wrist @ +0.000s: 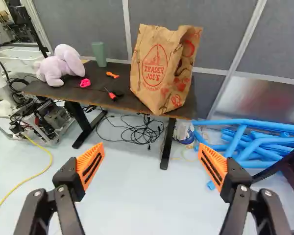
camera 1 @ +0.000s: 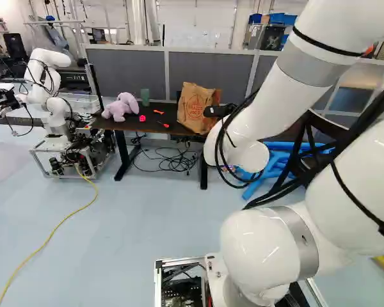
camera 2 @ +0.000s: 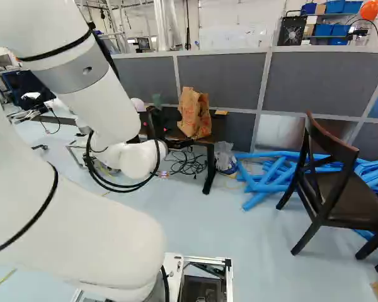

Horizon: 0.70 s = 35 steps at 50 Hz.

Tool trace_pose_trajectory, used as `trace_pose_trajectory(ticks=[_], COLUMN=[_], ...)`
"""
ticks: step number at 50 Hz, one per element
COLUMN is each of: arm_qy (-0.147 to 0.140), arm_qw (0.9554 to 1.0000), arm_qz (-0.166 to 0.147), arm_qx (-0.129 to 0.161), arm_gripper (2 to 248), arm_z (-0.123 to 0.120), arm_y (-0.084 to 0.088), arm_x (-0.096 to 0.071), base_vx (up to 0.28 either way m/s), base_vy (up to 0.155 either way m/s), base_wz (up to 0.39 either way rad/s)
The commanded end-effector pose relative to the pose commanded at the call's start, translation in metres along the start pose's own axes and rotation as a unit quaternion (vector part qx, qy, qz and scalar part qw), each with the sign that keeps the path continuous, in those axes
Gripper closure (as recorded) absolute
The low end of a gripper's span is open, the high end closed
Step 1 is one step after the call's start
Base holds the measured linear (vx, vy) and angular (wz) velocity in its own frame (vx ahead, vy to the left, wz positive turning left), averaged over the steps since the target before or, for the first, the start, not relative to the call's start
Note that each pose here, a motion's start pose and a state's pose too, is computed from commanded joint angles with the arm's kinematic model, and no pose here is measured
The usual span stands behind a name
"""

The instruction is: Pick up the bag on the ground and place it on the table

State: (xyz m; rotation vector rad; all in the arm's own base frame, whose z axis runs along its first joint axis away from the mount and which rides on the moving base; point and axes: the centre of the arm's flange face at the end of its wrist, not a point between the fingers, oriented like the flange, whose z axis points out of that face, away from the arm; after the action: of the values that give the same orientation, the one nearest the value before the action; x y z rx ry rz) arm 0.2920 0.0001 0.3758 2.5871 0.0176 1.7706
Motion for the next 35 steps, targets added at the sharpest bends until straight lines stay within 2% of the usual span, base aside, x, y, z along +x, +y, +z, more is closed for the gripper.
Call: trace_pose_trajectory(ticks=[18, 35], arm_qy=[0.014, 0.019], arm_qw=[0.9999, 0.9998], arm_qz=[0.005, 0.006], arm_qx=[0.000, -0.001], arm_gripper=[3, 3], arm_z=[-0.012, -0.017], arm_y=[0.000, 0.000], arm_x=[-0.013, -0.017], base_vx=[0.000, 0.000], base_vy=[0.000, 0.000], base_wz=[0.000, 0.000])
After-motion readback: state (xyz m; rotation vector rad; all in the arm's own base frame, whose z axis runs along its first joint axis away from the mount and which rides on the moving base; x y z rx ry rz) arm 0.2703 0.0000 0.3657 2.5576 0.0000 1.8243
